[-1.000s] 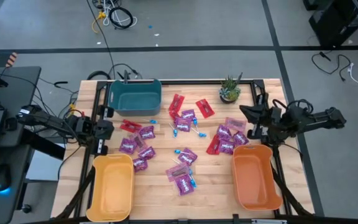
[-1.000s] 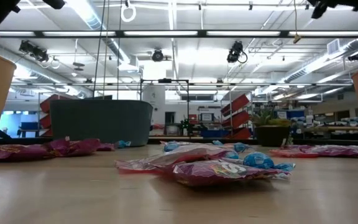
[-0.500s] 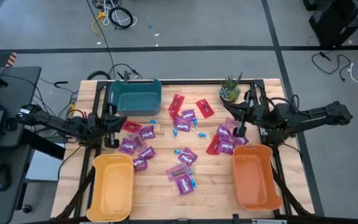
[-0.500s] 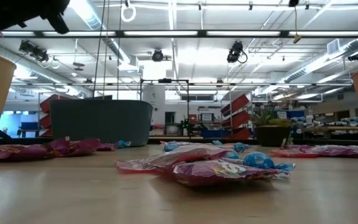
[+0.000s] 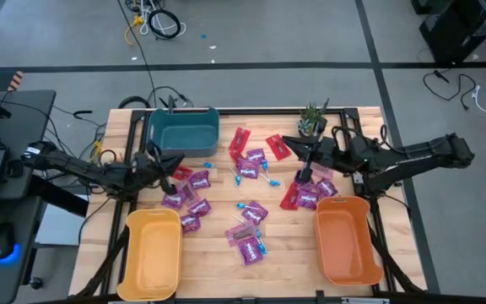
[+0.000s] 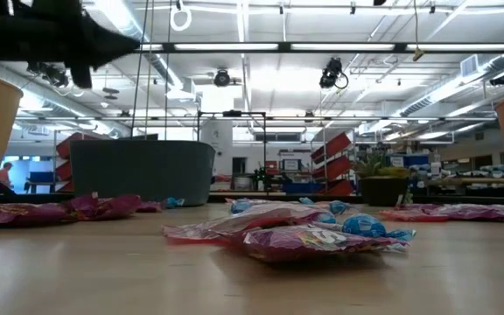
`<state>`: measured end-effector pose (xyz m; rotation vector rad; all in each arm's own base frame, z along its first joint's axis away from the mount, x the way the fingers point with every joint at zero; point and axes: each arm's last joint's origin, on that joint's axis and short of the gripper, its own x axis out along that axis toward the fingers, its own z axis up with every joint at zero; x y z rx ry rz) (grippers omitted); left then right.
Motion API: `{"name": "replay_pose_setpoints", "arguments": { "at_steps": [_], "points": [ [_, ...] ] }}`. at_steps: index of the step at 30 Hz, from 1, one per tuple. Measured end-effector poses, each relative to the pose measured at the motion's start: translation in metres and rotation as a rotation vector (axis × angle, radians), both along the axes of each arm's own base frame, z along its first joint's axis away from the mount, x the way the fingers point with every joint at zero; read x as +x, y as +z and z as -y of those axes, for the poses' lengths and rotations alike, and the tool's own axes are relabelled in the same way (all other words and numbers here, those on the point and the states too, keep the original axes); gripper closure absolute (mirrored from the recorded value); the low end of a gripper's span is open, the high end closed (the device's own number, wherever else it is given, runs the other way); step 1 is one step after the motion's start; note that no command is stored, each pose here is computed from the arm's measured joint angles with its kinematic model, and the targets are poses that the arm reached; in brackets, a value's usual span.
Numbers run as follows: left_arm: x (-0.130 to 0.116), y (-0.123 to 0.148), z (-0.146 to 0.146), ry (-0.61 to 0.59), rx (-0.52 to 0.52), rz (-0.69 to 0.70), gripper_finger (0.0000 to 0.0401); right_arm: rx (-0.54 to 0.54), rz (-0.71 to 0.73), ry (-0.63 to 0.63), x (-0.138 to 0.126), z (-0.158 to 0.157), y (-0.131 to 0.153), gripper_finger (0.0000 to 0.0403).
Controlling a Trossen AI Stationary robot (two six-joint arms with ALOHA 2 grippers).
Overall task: Sort candy
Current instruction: Put the purple candy into the orange bin
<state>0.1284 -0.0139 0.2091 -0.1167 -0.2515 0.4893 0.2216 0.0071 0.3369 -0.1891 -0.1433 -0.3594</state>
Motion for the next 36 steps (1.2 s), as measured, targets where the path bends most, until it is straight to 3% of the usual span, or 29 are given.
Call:
{"name": "replay_pose_setpoints", "arguments": {
  "at_steps": [7, 14, 19, 29, 36],
  "points": [
    [0.007, -0.013, 0.002, -0.019, -0.036, -0.094, 0.0395, 0.044, -0.093, -0.029, 0.021, 0.007, -0.005, 0.0386],
    [0.006, -0.009, 0.000, 0.036, -0.031, -0.067, 0.0395, 0.053, -0.145, -0.064, 0.036, 0.015, -0.009, 0.0383],
    [0.007, -0.002, -0.006, 0.088, -0.021, -0.046, 0.0395, 0.115, -0.183, -0.080, 0.044, 0.020, -0.022, 0.0383],
    [0.028, 0.023, -0.010, 0.101, 0.065, -0.221, 0.0395, 0.173, -0.306, -0.113, 0.066, 0.027, -0.054, 0.0378],
    [0.029, 0.032, -0.012, 0.116, 0.128, -0.241, 0.0395, 0.150, -0.451, -0.124, 0.076, 0.028, -0.079, 0.0378]
  ]
}}
